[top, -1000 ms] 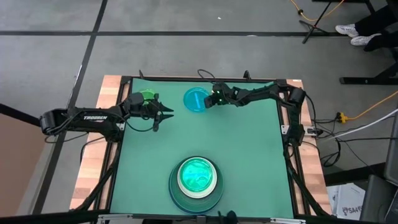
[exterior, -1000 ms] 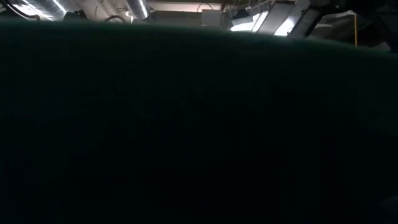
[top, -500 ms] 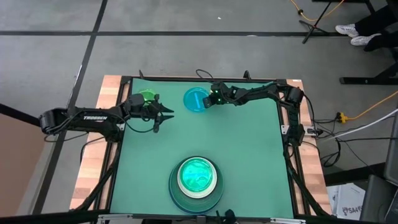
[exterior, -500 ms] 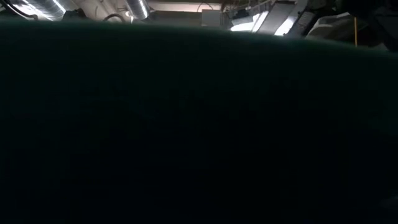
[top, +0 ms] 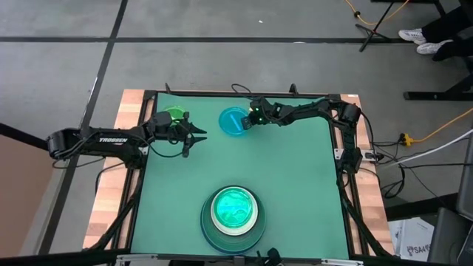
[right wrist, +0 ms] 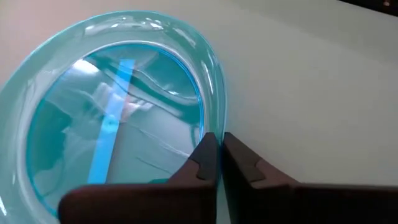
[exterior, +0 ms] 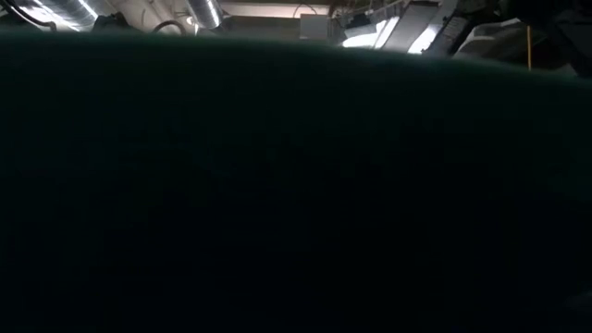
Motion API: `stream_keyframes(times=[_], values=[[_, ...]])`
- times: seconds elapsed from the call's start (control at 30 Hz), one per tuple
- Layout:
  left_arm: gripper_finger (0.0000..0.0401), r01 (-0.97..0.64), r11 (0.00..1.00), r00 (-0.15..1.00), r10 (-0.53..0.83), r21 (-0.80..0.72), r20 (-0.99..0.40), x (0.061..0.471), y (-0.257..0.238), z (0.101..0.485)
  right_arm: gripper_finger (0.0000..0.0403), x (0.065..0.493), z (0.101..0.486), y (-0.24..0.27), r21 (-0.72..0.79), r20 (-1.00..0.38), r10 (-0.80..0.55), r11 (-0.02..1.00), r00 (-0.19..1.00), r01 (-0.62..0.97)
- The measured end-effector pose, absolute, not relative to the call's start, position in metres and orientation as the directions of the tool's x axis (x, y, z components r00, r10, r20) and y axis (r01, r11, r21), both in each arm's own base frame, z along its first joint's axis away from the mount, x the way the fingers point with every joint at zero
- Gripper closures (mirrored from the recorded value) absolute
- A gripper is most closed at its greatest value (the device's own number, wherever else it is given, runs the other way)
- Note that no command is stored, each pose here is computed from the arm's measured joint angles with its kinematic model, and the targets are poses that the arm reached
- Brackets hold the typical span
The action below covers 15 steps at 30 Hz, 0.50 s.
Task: Stack plastic plates
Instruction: Stack the light blue plate on top of the light blue plate
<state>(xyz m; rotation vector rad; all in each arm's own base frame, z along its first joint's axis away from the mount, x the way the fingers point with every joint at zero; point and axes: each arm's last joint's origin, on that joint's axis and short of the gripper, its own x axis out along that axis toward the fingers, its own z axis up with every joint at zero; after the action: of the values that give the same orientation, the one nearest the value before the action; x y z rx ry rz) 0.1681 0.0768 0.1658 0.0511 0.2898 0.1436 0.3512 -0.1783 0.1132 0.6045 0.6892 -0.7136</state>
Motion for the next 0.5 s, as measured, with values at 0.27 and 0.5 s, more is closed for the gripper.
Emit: stream_keyframes(times=[0.27,0.5], values=[[0.0298,-0.136,0.989,0.944,0.147,0.057,-0.296,0.168,0.077,0.164,0.0401,0.347,0.118,-0.175,0.255,-0.762,-0.327,0.642,0.56,0.723],[0.0298,-0.114,0.992,0.942,0.125,0.051,-0.313,0.169,0.073,0.163,0.0402,0.343,0.127,-0.164,0.285,-0.755,-0.279,0.674,0.593,0.681]])
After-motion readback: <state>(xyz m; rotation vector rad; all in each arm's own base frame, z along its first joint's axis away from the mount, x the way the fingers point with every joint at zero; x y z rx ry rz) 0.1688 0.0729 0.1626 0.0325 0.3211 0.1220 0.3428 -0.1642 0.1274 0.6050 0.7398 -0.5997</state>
